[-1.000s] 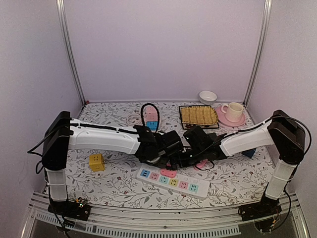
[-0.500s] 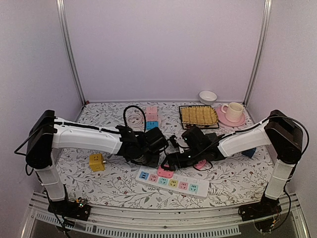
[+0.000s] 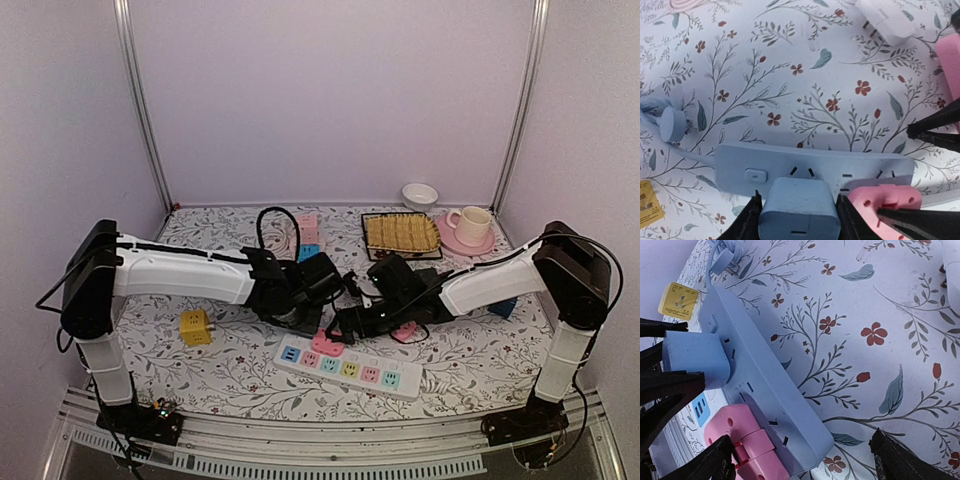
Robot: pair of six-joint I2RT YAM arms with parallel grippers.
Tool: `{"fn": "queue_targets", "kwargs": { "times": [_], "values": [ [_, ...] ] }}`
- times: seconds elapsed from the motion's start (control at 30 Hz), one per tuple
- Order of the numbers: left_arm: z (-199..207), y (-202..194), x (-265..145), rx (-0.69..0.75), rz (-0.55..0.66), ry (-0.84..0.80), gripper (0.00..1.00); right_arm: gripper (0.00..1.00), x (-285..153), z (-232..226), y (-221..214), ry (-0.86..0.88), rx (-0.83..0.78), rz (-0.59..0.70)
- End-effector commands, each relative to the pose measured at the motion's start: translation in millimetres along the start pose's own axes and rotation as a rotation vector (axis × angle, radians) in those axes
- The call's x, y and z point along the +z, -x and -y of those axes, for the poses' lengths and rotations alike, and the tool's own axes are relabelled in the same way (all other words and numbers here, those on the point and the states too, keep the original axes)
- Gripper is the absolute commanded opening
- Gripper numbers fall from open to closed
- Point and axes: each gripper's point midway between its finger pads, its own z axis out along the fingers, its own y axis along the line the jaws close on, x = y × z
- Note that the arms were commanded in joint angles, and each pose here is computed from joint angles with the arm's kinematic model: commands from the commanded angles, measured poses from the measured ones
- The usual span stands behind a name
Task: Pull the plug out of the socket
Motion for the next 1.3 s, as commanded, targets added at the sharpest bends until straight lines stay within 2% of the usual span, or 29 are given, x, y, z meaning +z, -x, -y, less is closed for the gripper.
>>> {"fn": "queue_targets", "kwargs": {
  "times": [0.0,0.27,0.6,0.87,1.27],
  "values": [
    [39,40,-38,0.018,0.199,-0.011,0.36,0.96,6,80,-93,-0.289,0.044,-0.288],
    [41,27,-42,0.072,0.216,0.064,0.36,0.96,7,80,-95,-0.286,0.047,-0.296],
    [-17,24,-37,-0.166,0.124,0.029,0.36,0.95,0,68,-81,-0.259,0.037,-0.255],
    [-74,-16,-23,-0.397,-0.014,0.034,0.37,0.96,-20,41,-34,-0.224,-0.015,-0.141],
    [-100,-69,-13,-0.487,-0.125,0.030,0.39,0.96,-46,14,6,-0.188,-0.053,-0.036]
  ]
}}
